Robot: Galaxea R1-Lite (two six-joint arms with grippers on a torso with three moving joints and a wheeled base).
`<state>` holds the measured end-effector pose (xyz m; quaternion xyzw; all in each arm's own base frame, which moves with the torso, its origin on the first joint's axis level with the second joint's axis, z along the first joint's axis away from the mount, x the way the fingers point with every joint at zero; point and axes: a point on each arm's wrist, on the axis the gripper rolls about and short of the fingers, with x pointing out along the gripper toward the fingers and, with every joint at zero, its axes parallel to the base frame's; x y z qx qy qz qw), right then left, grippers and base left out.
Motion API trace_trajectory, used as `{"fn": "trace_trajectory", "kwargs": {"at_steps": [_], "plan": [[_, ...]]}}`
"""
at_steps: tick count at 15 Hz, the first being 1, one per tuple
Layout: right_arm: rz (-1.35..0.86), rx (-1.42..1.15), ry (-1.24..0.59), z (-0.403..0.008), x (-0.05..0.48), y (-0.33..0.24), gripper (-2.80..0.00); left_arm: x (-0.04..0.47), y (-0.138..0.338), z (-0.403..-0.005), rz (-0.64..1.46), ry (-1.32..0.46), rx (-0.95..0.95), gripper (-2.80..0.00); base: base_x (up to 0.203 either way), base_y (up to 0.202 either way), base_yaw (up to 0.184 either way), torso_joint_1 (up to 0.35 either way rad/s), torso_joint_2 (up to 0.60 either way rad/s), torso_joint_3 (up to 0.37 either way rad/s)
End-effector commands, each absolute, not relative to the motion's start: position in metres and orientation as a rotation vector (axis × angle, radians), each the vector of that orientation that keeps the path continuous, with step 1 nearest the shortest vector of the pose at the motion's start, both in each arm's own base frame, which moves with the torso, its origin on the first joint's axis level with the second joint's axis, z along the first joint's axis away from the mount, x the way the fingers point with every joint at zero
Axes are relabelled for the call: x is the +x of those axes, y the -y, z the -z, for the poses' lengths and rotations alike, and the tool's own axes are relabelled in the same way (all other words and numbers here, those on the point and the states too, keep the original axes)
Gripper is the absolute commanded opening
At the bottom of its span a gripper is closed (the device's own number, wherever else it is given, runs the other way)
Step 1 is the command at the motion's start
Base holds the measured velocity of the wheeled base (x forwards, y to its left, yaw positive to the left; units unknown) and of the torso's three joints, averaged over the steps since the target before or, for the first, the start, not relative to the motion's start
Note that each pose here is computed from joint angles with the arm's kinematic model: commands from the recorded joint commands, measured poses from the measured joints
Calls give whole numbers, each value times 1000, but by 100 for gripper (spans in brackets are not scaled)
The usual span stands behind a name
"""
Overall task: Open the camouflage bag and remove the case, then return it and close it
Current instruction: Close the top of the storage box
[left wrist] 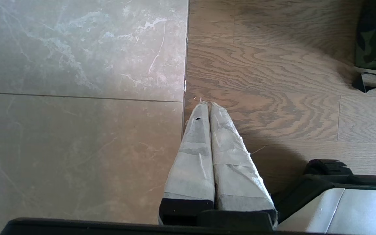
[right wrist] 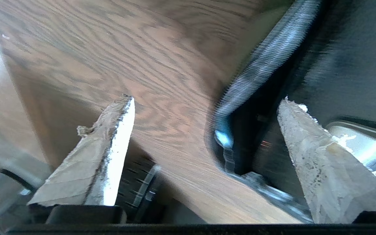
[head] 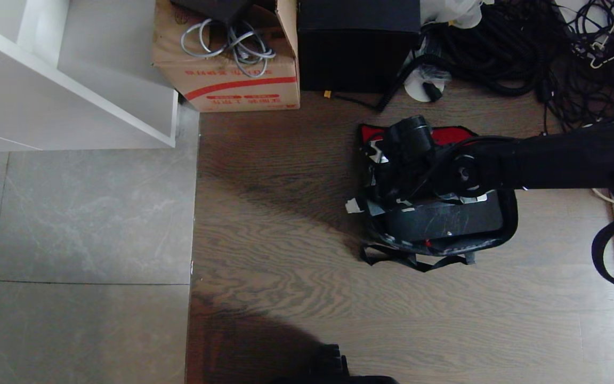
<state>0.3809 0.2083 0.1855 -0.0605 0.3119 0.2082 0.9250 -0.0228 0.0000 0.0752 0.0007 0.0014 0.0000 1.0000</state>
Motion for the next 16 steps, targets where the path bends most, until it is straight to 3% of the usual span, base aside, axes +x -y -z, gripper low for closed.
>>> {"fn": "trace_trajectory", "kwargs": {"at_steps": [1, 13, 16], "plan": [[-432, -128, -666, -173, 383, -216, 0, -23, 0, -76, 0, -2, 2, -280, 0, 0, 0, 0, 0, 0], [-317, 44, -516, -159, 402, -241, 0, -23, 0, -75, 0, -3, 2, -280, 0, 0, 0, 0, 0, 0], [-304, 128, -390, -168, 409, -244, 0, -23, 0, -75, 0, -2, 2, -280, 0, 0, 0, 0, 0, 0]]}}
